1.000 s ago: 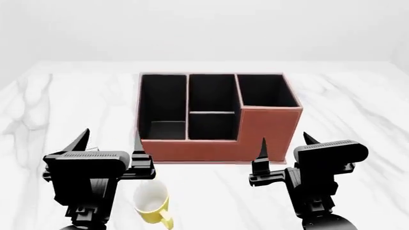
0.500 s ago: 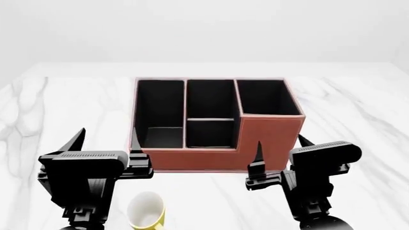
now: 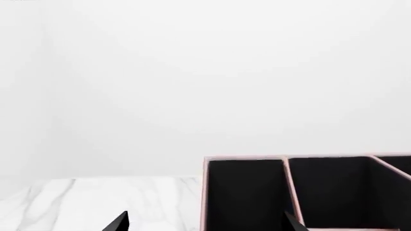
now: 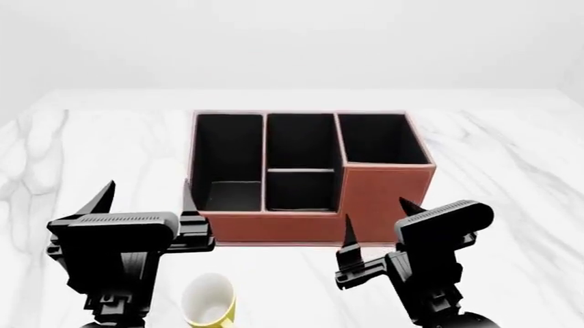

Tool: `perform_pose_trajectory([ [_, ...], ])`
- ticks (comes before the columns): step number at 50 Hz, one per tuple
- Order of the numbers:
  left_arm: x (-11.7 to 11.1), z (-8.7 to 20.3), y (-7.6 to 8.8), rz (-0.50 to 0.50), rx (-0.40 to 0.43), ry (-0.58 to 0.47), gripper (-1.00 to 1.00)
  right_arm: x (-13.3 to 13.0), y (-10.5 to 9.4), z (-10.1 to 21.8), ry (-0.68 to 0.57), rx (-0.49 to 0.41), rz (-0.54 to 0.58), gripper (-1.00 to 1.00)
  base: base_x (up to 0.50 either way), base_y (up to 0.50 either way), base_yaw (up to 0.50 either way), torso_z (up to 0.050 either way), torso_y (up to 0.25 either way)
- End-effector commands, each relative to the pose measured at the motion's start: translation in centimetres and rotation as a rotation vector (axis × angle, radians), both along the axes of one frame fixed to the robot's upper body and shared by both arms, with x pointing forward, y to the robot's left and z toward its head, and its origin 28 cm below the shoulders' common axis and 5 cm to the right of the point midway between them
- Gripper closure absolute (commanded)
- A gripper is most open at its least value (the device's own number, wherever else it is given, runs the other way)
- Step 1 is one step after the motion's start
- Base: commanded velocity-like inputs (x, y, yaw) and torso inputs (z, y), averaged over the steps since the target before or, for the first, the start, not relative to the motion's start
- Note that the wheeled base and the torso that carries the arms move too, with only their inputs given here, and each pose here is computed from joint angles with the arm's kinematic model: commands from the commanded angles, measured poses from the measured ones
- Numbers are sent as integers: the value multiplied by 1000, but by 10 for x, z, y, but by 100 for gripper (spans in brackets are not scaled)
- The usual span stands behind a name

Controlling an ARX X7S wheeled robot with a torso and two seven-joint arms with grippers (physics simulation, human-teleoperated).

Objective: Pick up the yellow and white mug and place it to the right of the caddy.

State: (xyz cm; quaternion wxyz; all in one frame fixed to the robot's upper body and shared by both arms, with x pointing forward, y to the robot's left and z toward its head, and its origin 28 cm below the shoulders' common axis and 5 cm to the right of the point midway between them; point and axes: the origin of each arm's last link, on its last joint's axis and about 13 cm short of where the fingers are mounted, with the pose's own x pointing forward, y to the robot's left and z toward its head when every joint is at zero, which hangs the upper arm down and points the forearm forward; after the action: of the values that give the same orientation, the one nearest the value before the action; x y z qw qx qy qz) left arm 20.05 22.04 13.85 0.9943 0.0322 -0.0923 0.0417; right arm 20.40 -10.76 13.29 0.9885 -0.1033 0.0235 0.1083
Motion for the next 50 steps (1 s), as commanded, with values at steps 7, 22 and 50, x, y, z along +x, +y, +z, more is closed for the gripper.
perform_pose_trajectory([
  [7, 1, 3, 2, 13, -6, -4, -100, -8, 6, 5, 91, 1, 169, -100, 0, 0, 0, 0, 0],
  [22, 3, 4, 2, 29, -11, -1, -100, -13, 26, -5, 160, 9, 288, -100, 0, 0, 0, 0, 0],
  [50, 2, 5, 2, 33, -11, -4, -100, -27, 48, -13, 209, -12, 433, -100, 0, 0, 0, 0, 0],
])
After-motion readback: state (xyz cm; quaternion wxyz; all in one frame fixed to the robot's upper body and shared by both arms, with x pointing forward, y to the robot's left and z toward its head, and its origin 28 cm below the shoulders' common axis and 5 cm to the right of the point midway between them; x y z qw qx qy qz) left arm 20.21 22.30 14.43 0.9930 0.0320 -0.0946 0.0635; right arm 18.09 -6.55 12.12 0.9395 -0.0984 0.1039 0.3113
